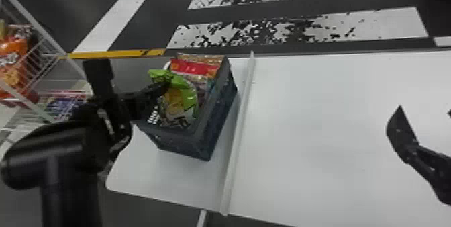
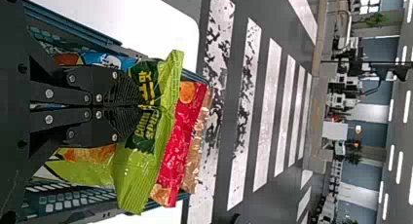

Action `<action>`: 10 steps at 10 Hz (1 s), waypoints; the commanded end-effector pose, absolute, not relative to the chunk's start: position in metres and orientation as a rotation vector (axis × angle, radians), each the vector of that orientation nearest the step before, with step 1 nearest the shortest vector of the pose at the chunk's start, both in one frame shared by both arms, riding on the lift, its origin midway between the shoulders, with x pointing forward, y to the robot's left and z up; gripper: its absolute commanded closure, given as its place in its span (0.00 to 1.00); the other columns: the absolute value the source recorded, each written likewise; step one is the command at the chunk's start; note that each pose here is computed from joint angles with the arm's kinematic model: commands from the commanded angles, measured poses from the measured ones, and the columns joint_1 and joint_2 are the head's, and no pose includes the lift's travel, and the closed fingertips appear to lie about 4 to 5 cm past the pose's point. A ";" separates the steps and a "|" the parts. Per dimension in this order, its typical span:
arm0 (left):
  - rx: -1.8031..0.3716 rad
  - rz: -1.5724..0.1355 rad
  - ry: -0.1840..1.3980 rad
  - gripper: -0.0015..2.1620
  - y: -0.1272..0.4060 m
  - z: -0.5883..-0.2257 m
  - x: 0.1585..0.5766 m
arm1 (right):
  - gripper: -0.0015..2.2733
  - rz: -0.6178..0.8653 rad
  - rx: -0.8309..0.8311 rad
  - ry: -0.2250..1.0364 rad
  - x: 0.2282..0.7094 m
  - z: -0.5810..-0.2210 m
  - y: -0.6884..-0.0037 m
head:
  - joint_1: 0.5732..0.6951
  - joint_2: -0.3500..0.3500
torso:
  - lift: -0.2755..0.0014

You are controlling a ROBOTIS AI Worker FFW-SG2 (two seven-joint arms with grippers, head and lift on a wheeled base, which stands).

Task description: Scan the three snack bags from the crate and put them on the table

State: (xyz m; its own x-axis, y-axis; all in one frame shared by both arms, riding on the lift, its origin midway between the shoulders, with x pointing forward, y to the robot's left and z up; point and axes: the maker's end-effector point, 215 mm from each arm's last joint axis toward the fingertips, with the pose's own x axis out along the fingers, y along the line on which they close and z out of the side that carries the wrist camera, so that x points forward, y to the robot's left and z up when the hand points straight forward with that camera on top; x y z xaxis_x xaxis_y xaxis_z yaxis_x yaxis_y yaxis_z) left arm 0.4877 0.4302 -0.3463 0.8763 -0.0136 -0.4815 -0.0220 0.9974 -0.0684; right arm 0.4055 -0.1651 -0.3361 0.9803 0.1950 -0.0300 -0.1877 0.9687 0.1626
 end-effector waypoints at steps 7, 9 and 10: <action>0.038 0.081 0.335 0.99 0.414 -0.255 0.456 | 0.04 0.185 0.164 -0.004 0.403 -0.321 -0.171 | 1.00 0.93 | 0.66; 0.070 0.114 0.273 0.99 0.420 -0.219 0.443 | 0.04 0.184 0.166 -0.023 0.403 -0.312 -0.171 | 1.00 0.94 | 0.66; 0.078 0.130 0.252 0.99 0.422 -0.206 0.438 | 0.04 0.183 0.167 -0.027 0.402 -0.309 -0.172 | 1.00 0.95 | 0.66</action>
